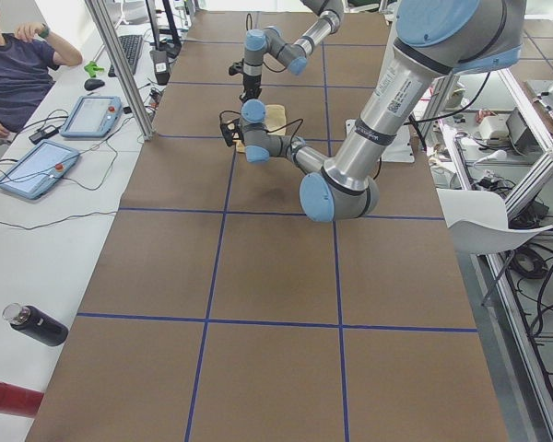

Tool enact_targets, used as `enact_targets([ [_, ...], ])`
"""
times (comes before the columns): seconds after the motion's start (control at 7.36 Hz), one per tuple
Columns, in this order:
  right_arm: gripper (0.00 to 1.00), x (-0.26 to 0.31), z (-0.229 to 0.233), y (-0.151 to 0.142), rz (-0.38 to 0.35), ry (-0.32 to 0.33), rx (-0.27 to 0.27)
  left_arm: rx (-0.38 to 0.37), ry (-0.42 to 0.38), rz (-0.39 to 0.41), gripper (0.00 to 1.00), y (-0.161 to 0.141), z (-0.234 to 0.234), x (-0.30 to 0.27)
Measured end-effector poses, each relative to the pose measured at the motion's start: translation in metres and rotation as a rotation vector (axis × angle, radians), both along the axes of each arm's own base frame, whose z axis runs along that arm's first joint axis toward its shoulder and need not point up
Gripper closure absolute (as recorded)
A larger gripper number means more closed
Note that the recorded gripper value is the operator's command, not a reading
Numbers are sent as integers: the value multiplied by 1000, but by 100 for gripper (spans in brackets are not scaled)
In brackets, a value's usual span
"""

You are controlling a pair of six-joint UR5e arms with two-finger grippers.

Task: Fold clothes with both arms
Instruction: 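Lift the near end with both grippers and fold it onto the far end, then open both grippers and raise the left gripper away from the shirt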

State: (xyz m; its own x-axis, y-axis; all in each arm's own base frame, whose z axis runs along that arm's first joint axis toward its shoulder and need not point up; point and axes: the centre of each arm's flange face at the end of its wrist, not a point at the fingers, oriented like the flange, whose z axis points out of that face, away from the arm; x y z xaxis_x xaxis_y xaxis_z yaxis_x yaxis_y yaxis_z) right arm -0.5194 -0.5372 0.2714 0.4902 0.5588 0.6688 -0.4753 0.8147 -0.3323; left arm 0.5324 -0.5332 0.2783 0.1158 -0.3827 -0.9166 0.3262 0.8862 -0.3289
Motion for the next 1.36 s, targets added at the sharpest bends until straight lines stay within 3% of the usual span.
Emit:
enact_targets([
  [0.14, 76, 0, -2, 0, 1, -10, 6, 5, 7, 0, 50, 1, -4, -1],
  [0.27, 4, 0, -4, 0, 3, -17, 10, 8, 13, 1, 20, 1, -8, -1],
  [0.41, 0, 0, -4, 0, 5, -20, 11, 10, 18, 1, 1, 2, -10, -2],
  [0.95, 0, 9, -22, 7, -22, -64, 46, 28, 30, 0, 1, 16, -4, -33],
  [1.36, 0, 5, -44, 39, -101, -103, 99, 22, 22, 22, 1, 22, 19, -103],
])
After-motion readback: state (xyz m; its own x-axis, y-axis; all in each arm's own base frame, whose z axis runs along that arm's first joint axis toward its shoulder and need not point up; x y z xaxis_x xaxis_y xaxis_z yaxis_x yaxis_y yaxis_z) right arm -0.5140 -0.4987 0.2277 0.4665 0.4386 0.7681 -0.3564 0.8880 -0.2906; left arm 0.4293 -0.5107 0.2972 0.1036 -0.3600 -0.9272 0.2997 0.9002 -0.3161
